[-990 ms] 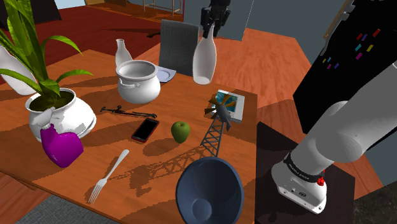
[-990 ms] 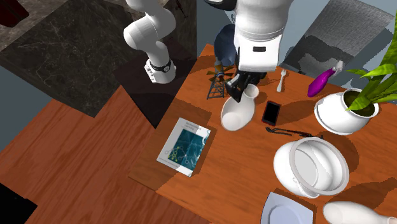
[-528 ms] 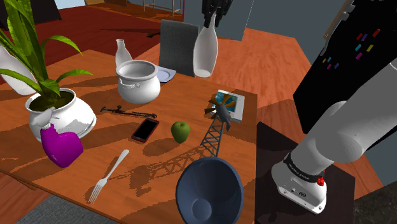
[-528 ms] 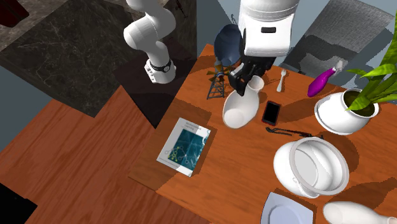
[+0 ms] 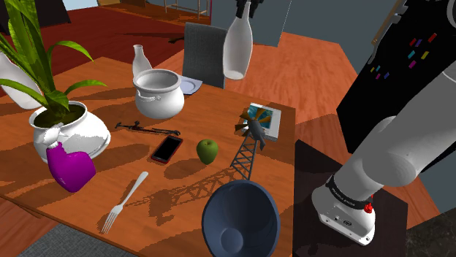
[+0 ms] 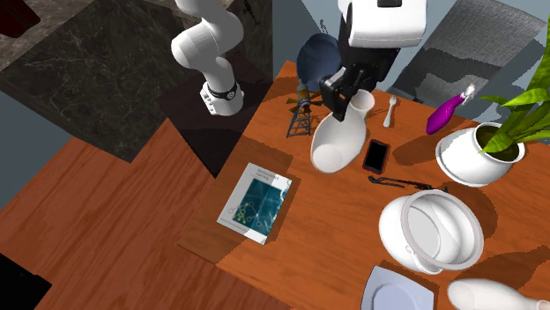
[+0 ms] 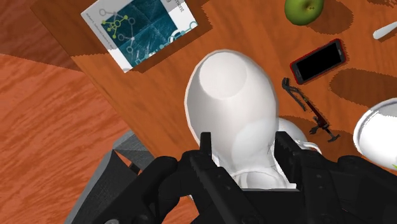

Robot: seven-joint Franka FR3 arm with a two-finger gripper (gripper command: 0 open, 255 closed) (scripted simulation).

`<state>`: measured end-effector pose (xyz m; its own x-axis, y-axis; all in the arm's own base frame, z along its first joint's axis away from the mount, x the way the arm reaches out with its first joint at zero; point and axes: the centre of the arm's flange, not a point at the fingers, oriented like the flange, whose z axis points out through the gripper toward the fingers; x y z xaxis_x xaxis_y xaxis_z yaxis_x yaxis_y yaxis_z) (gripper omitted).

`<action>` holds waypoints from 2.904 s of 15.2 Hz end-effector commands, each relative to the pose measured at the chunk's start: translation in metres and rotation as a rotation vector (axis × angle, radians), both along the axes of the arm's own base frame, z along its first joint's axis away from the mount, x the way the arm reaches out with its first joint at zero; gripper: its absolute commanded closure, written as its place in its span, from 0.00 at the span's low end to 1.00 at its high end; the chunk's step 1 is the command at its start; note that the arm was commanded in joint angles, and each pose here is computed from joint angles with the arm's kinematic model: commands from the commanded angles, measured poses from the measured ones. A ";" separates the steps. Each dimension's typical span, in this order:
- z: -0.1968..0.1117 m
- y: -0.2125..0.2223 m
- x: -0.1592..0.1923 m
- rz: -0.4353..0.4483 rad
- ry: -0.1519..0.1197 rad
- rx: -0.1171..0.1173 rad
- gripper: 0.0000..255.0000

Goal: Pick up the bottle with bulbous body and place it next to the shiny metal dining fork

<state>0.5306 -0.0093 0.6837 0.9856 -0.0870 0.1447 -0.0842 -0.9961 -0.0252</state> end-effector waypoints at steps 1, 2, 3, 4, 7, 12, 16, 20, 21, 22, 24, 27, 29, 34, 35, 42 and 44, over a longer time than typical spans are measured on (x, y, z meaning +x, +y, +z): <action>0.011 0.002 -0.001 0.000 0.000 0.000 1.00; 0.017 0.002 -0.001 0.000 0.000 0.000 1.00; 0.022 0.002 -0.001 0.000 0.000 0.000 1.00; 0.027 0.002 -0.001 0.000 0.000 0.000 1.00; 0.030 0.013 -0.004 0.000 0.000 0.000 1.00; 0.005 0.073 -0.020 0.000 0.000 0.000 1.00; -0.014 0.120 -0.033 0.000 0.000 0.000 1.00; -0.033 0.168 -0.046 0.000 0.000 0.000 1.00; -0.038 0.179 -0.049 0.000 0.000 0.000 1.00; -0.043 0.191 -0.052 0.000 0.000 0.000 1.00; -0.053 0.215 -0.058 0.000 0.000 0.000 1.00; -0.068 0.250 -0.068 0.000 0.000 0.000 1.00; -0.077 0.274 -0.074 0.000 0.000 0.000 1.00; -0.102 0.333 -0.090 0.000 0.000 0.000 1.00; -0.106 0.345 -0.093 0.000 0.000 0.000 1.00; -0.140 0.428 -0.116 0.000 0.000 0.000 1.00; -0.150 0.452 -0.122 0.000 0.000 0.000 1.00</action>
